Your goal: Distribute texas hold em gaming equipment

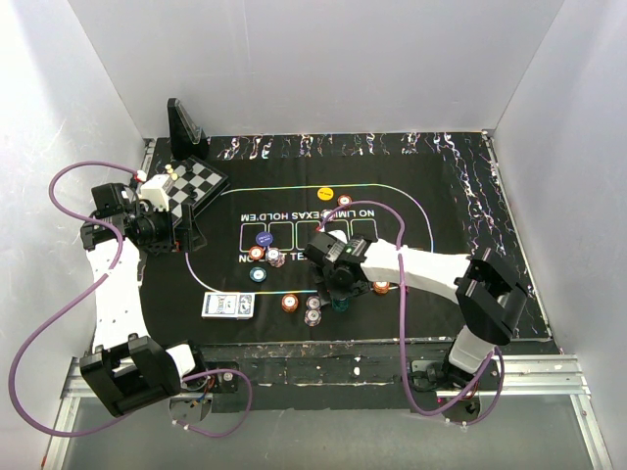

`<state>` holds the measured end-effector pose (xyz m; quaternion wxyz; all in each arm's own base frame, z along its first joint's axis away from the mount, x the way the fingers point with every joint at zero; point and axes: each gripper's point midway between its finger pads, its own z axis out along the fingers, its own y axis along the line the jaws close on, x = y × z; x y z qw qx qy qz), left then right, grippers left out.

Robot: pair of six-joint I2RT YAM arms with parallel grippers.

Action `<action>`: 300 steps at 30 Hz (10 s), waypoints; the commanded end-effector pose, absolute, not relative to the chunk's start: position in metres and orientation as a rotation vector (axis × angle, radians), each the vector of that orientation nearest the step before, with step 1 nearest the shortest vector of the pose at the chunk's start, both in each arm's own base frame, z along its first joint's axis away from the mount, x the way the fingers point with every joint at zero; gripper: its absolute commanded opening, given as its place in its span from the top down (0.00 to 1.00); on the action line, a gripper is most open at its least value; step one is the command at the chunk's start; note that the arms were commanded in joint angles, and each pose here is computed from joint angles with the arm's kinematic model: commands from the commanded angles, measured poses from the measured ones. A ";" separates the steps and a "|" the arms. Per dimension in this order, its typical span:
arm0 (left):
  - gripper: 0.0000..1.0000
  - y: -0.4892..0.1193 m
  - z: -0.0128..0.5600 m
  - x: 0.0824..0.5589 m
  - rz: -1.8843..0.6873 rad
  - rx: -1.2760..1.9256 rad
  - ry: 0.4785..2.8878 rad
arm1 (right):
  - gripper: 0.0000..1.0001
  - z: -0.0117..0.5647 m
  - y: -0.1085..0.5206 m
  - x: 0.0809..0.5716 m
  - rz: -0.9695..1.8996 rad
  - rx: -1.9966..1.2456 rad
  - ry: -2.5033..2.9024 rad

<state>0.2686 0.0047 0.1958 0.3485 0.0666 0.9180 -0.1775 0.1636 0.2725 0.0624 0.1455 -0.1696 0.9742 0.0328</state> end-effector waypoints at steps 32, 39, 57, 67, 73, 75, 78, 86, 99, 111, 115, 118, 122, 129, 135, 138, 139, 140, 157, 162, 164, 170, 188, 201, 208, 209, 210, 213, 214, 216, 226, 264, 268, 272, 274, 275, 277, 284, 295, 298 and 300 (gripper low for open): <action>0.00 0.001 0.204 0.270 -0.481 0.185 2.354 | 0.64 0.073 0.275 0.175 0.179 -0.408 2.799; 0.00 0.002 0.205 0.271 -0.471 0.187 2.352 | 0.82 0.093 0.277 0.178 0.214 -0.405 2.774; 0.00 0.002 0.202 0.273 -0.475 0.182 2.355 | 0.90 0.170 0.246 0.327 0.233 -0.180 2.636; 0.00 0.005 0.197 0.279 -0.482 0.177 2.367 | 0.92 0.119 0.229 0.406 0.162 -0.058 2.702; 0.00 0.006 0.193 0.282 -0.494 0.176 2.379 | 0.92 0.094 0.224 0.443 0.148 -0.006 2.697; 0.00 0.007 0.194 0.283 -0.487 0.178 2.377 | 0.92 0.088 0.219 0.451 0.136 0.022 2.704; 0.00 0.007 0.194 0.285 -0.483 0.177 2.374 | 0.92 0.077 0.215 0.461 0.127 0.046 2.712; 0.00 0.008 0.193 0.287 -0.490 0.171 2.382 | 0.91 0.051 0.212 0.478 0.110 0.061 2.745; 0.00 0.010 0.191 0.289 -0.484 0.159 2.380 | 0.81 0.039 0.218 0.490 0.134 0.079 2.754; 0.00 0.008 0.195 0.286 -0.480 0.161 2.370 | 0.29 0.044 0.214 0.480 0.131 0.087 2.765; 0.00 0.008 0.196 0.284 -0.474 0.161 2.366 | 0.23 0.064 0.212 0.482 0.126 0.084 2.727; 0.00 0.007 0.197 0.283 -0.475 0.160 2.362 | 0.22 0.090 0.210 0.482 0.137 0.092 2.687; 0.00 0.005 0.203 0.282 -0.483 0.162 2.349 | 0.22 0.141 0.210 0.472 0.202 0.094 2.604; 0.00 0.002 0.216 0.275 -0.467 0.168 2.323 | 0.22 0.180 0.241 0.379 0.286 -0.092 2.568; 0.00 -0.001 0.219 0.266 -0.459 0.165 2.314 | 0.20 0.146 0.265 0.267 0.252 -0.300 2.638; 0.00 -0.001 0.219 0.263 -0.450 0.162 2.314 | 0.18 0.126 0.265 0.233 0.223 -0.338 2.670; 0.00 -0.001 0.219 0.262 -0.448 0.163 2.315 | 0.18 0.123 0.266 0.226 0.215 -0.336 2.667; 0.00 -0.001 0.220 0.261 -0.443 0.163 2.313 | 0.18 0.119 0.265 0.219 0.211 -0.340 2.671; 0.00 -0.005 0.225 0.254 -0.452 0.165 2.299 | 0.17 0.083 0.288 0.189 0.164 -0.428 2.728; 0.00 -0.005 0.226 0.255 -0.453 0.167 2.303 | 0.17 0.075 0.289 0.183 0.154 -0.437 2.739; 0.00 -0.006 0.227 0.254 -0.456 0.169 2.299 | 0.17 0.073 0.289 0.182 0.148 -0.438 2.744; 0.00 -0.006 0.229 0.253 -0.452 0.167 2.298 | 0.17 0.068 0.288 0.180 0.135 -0.444 2.758; 0.00 -0.006 0.222 0.255 -0.463 0.163 2.302 | 0.21 0.041 0.287 0.168 0.155 -0.438 2.819; 0.00 -0.004 0.218 0.255 -0.440 0.171 2.310 | 0.38 0.030 0.286 0.162 0.176 -0.418 2.845; 0.00 -0.002 0.218 0.254 -0.432 0.169 2.312 | 0.48 0.028 0.282 0.162 0.152 -0.417 2.844; 0.00 -0.003 0.218 0.255 -0.434 0.171 2.312 | 0.49 0.028 0.281 0.163 0.151 -0.414 2.843; 0.00 -0.003 0.219 0.255 -0.433 0.172 2.310 | 0.50 0.027 0.280 0.163 0.146 -0.416 2.842; 0.00 -0.003 0.218 0.255 -0.436 0.172 2.311 | 0.56 0.025 0.278 0.162 0.134 -0.417 2.847; 0.00 -0.003 0.219 0.255 -0.433 0.172 2.310 | 0.58 0.025 0.278 0.163 0.128 -0.418 2.842; 0.00 -0.003 0.219 0.255 -0.434 0.172 2.311 | 0.63 0.029 0.276 0.164 0.119 -0.412 2.833; 0.00 -0.002 0.223 0.255 -0.424 0.181 2.304 | 0.97 0.073 0.270 0.179 0.142 -0.365 2.740; 0.00 -0.007 0.216 0.252 -0.451 0.260 2.302 | 0.82 0.032 0.195 0.284 -0.020 -0.086 2.772; 0.00 -0.011 0.212 0.249 -0.466 0.325 2.281 | 0.66 0.036 0.197 0.282 0.010 -0.091 2.776; 0.00 -0.020 0.209 0.244 -0.521 0.406 2.257 | 0.59 0.046 0.200 0.282 0.034 -0.097 2.767; 0.00 -0.022 0.208 0.245 -0.524 0.439 2.237 | 0.55 0.053 0.199 0.281 0.042 -0.092 2.756; 0.00 -0.023 0.207 0.246 -0.526 0.453 2.229 | 0.54 0.058 0.200 0.281 0.054 -0.091 2.749; 0.00 -0.024 0.207 0.247 -0.531 0.480 2.219 | 0.50 0.066 0.202 0.281 0.074 -0.100 2.735; 0.00 -0.030 0.206 0.246 -0.544 0.554 2.190 | 0.36 0.079 0.204 0.277 0.076 -0.137 2.744; 0.00 -0.037 0.201 0.240 -0.545 0.615 2.162 | 0.35 0.092 0.205 0.278 0.075 -0.122 2.718; 0.00 -0.047 0.192 0.235 -0.554 0.744 2.139 | 0.34 0.126 0.213 0.285 0.126 -0.125 2.654; 0.00 -0.056 0.182 0.232 -0.535 0.865 2.097 | 0.32 0.148 0.218 0.286 0.172 -0.124 2.615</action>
